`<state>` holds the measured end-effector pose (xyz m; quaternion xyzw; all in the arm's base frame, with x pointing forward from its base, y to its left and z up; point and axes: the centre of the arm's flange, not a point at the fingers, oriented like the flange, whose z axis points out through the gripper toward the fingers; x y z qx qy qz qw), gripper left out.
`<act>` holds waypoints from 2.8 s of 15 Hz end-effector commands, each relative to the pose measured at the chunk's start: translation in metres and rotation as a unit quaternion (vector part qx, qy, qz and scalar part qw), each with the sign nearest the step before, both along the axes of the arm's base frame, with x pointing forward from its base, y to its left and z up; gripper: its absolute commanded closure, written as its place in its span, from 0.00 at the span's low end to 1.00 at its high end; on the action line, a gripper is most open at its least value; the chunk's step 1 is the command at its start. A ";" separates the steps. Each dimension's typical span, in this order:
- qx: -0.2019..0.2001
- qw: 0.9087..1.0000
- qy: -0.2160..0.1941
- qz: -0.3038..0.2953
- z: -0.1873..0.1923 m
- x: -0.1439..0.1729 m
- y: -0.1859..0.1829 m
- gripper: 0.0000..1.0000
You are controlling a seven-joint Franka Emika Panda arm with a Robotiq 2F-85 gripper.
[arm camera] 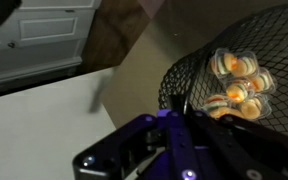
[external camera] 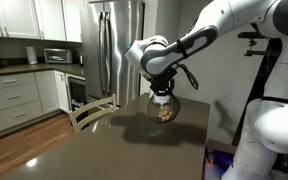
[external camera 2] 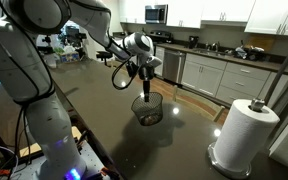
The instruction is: Pour the contents in the black basket on the countertop
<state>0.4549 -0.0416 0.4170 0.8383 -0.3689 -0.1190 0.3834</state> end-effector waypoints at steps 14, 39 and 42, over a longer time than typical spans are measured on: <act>-0.179 0.963 0.199 -0.015 -0.018 0.059 -0.005 0.99; -0.260 0.934 0.244 -0.034 -0.022 0.054 -0.014 0.99; -0.222 0.951 0.214 -0.018 -0.012 0.053 -0.011 0.99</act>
